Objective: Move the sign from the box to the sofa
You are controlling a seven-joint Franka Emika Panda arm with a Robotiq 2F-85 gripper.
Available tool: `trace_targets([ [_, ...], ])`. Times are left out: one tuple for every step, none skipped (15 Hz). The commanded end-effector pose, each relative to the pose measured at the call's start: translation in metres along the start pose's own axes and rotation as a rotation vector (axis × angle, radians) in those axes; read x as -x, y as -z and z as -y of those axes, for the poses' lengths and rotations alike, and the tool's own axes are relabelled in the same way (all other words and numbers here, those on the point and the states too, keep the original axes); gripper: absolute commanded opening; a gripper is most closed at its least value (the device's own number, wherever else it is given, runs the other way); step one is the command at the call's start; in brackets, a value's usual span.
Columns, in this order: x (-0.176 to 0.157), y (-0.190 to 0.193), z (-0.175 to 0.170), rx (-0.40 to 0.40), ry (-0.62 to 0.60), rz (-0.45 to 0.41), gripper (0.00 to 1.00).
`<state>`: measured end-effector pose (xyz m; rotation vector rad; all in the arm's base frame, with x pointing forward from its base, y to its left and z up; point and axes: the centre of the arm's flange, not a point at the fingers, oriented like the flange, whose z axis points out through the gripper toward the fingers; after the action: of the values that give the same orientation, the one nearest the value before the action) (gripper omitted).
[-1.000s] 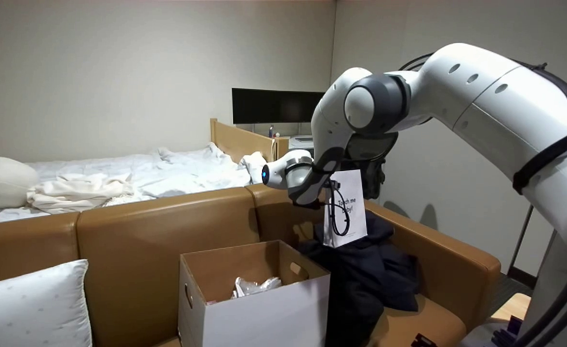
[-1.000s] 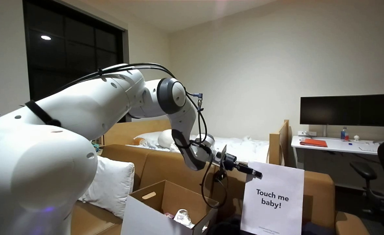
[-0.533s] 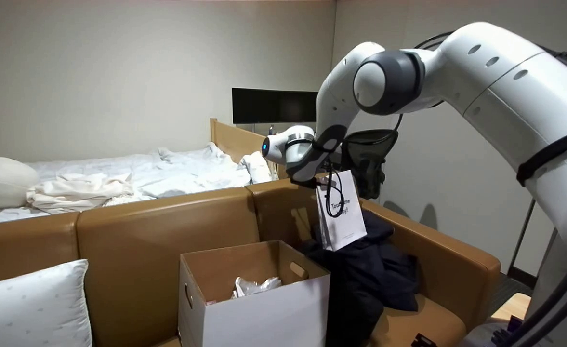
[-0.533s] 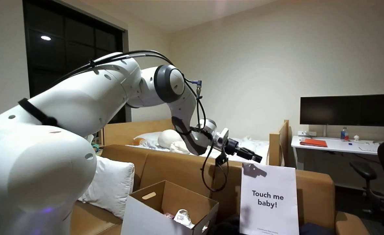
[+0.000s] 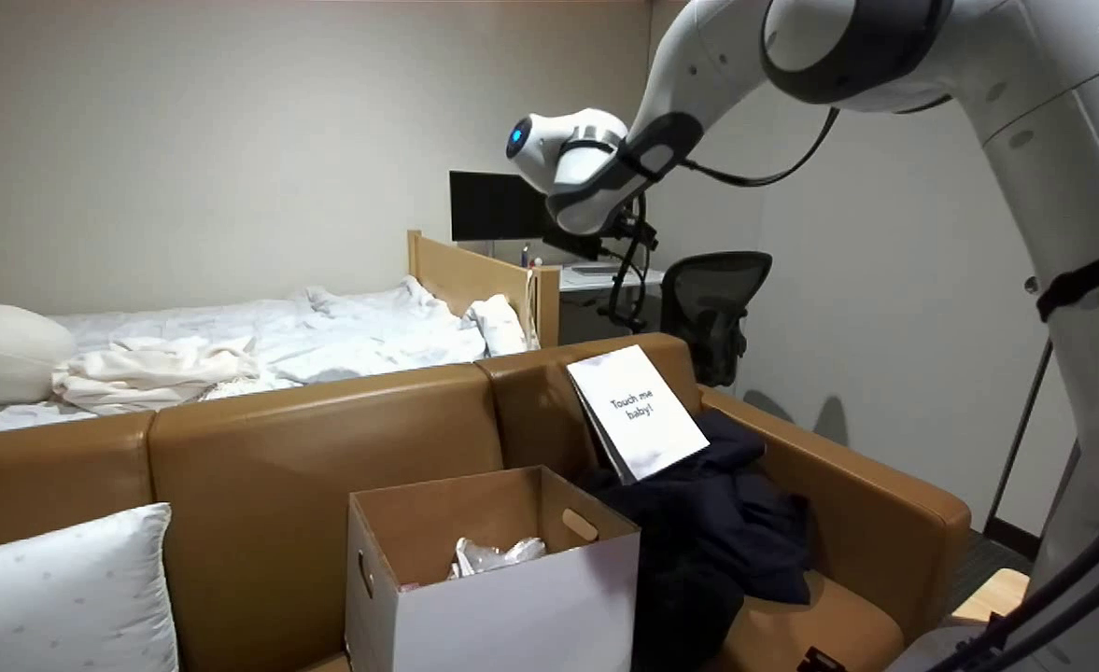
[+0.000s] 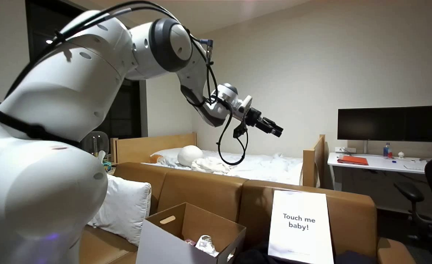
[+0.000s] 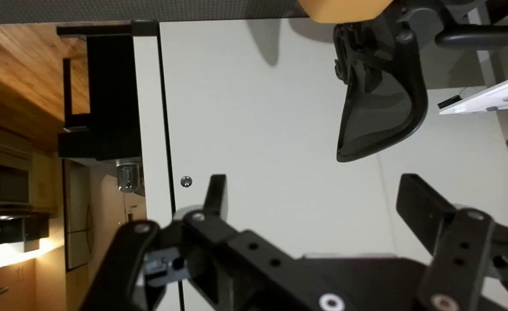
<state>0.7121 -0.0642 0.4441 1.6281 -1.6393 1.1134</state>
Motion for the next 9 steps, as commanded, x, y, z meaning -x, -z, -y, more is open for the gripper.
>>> trace_targets([
  [-0.048,0.05,-0.064,-0.007,0.114,0.121,1.0],
  [-0.053,0.061,-0.079,-0.006,0.142,0.152,1.0],
  [-0.049,0.068,-0.092,0.007,0.174,0.186,1.0],
  [-0.043,0.074,-0.108,-0.004,0.204,0.228,1.0],
  [-0.035,0.08,-0.124,-0.001,0.237,0.264,1.0],
  [-0.026,0.085,-0.139,-0.002,0.276,0.294,1.0],
  [-0.016,0.091,-0.153,-0.005,0.313,0.327,1.0],
  [-0.005,0.096,-0.166,-0.016,0.352,0.353,1.0],
  [0.005,0.101,-0.178,-0.017,0.396,0.376,1.0],
])
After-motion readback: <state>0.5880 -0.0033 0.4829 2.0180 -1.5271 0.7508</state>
